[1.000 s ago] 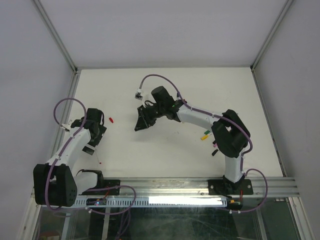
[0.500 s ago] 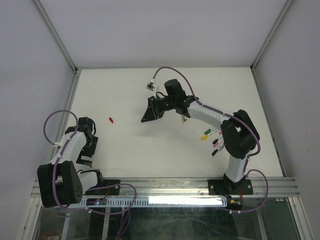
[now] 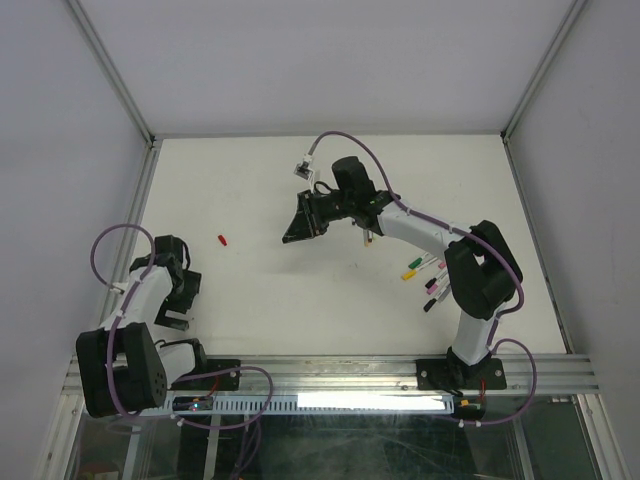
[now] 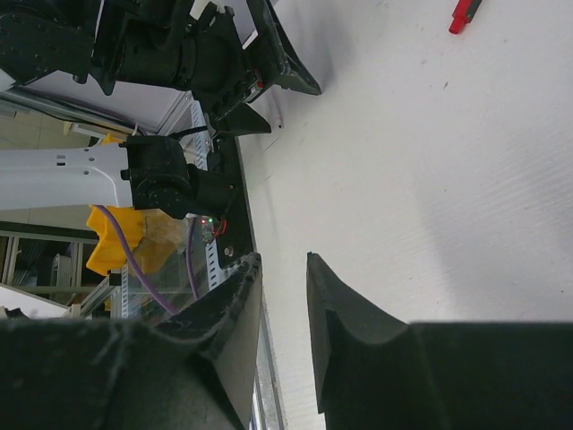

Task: Open the pen caps
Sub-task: Move the pen to the center of the board.

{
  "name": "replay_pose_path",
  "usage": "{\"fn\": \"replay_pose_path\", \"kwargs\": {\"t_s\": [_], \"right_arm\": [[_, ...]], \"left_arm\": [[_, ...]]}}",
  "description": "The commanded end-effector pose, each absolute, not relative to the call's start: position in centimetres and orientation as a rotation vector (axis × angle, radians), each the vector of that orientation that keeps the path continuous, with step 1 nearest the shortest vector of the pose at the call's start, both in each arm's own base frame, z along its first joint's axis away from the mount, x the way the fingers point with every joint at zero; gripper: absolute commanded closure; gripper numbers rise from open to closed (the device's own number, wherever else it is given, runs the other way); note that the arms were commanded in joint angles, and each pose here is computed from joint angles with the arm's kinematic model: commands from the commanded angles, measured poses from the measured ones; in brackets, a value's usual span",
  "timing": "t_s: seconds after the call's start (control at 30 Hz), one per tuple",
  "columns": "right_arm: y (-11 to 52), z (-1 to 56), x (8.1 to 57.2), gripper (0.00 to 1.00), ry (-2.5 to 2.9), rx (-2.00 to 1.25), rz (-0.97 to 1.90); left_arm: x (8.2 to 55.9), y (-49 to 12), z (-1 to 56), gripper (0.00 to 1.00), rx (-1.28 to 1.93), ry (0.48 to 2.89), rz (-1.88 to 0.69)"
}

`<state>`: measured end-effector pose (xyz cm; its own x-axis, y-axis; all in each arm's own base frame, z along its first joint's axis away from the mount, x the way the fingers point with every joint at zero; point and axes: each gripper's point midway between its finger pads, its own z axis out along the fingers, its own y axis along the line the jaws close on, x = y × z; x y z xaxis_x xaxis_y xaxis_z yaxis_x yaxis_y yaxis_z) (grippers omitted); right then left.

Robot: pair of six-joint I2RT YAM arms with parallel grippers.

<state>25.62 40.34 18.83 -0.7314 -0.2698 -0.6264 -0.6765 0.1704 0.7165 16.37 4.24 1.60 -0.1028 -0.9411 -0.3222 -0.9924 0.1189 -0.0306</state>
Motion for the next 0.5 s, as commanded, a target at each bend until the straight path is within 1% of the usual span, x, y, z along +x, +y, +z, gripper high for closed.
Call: {"fn": "replay_pose_path", "kwargs": {"t_s": [0.0,0.07,0.13,0.2,0.47], "right_arm": [[40.2,22.5,25.1,0.71,1.950,-0.954,1.622],[40.3,22.3,25.0,0.71,1.949,-0.960,1.634],[40.3,22.0,25.0,0.71,1.953,-0.965,1.641],[40.3,21.8,24.9,0.71,1.942,-0.988,1.638],[40.1,21.2,23.7,0.71,1.855,-1.158,1.664]], "left_arm": [[20.3,4.9,5.8,0.03,-1.702,2.103,0.134],[21.7,5.3,8.5,0.03,-1.602,2.056,0.077],[23.3,4.5,10.1,0.03,-1.467,2.086,-0.027],[24.0,4.0,11.0,0.02,-1.418,2.108,-0.071],[22.7,5.9,10.9,0.01,-1.464,2.050,0.071]]}}
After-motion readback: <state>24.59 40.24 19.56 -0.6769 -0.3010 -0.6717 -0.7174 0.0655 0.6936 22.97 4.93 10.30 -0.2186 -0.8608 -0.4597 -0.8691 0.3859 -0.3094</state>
